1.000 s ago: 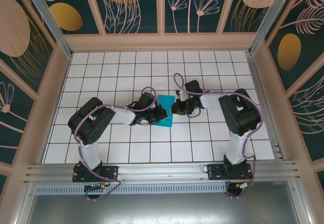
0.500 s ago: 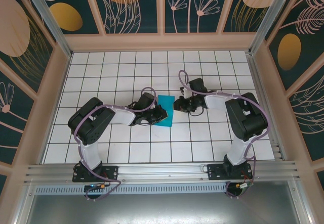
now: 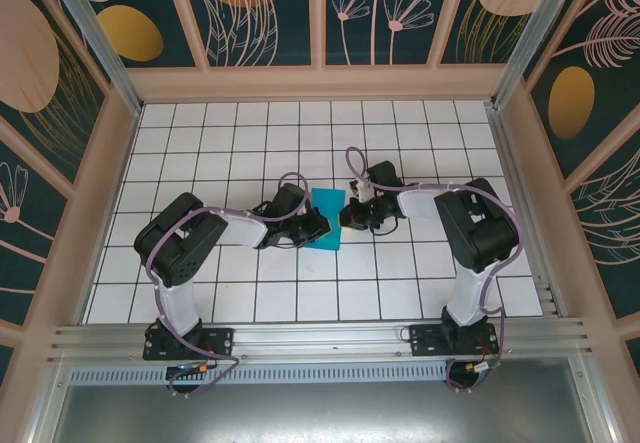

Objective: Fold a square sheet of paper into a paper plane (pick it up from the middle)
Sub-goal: Fold the triangle a second time at the center of the table.

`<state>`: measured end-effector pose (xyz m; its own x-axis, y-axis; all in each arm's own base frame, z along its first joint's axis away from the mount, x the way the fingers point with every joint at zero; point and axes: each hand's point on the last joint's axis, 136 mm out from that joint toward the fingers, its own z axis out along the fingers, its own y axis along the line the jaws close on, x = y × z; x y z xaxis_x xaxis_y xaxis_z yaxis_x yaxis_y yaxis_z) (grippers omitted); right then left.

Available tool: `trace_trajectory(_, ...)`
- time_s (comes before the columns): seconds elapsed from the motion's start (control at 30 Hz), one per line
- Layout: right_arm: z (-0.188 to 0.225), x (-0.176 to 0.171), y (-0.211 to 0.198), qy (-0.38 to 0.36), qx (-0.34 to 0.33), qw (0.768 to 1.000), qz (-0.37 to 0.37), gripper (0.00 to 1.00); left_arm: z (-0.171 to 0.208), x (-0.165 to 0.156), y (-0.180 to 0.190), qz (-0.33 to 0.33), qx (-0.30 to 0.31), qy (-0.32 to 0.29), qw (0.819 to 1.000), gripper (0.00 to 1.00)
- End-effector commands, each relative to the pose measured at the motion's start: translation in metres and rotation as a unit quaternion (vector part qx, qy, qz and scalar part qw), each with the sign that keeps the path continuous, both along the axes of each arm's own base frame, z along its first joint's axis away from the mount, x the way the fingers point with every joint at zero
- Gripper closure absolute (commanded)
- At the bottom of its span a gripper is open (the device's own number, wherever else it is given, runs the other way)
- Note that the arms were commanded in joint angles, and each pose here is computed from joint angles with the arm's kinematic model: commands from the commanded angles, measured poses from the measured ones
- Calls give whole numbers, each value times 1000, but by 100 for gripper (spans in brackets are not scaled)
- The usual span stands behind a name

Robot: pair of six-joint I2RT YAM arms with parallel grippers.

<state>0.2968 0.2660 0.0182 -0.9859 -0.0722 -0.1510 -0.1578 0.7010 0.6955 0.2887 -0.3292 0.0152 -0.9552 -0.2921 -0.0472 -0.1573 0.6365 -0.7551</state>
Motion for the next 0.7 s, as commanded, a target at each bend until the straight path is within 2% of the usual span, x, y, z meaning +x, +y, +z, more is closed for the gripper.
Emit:
trace_trajectory(0.0,-2,6,2,-6,-8,1000,4,96,-3,-7,9,8,18,9,1000,92)
trace_trajectory(0.27,-16,3,-3,3,-33,999,9,97,44,10,-3,-9,-13,-65,998,87)
trace_trajectory(0.4,-11,3,-1,0,-27,1000,12,96,35,15,0,-7,16,-63,998,87)
trace_trajectory(0.5,8,9,3,-16,-9,1000,9,95,24,15,3,0,28,-51,998,88)
trace_trajectory(0.67,36,19,3,-55,-1,998,-3,85,17,9,12,11,39,-43,998,89)
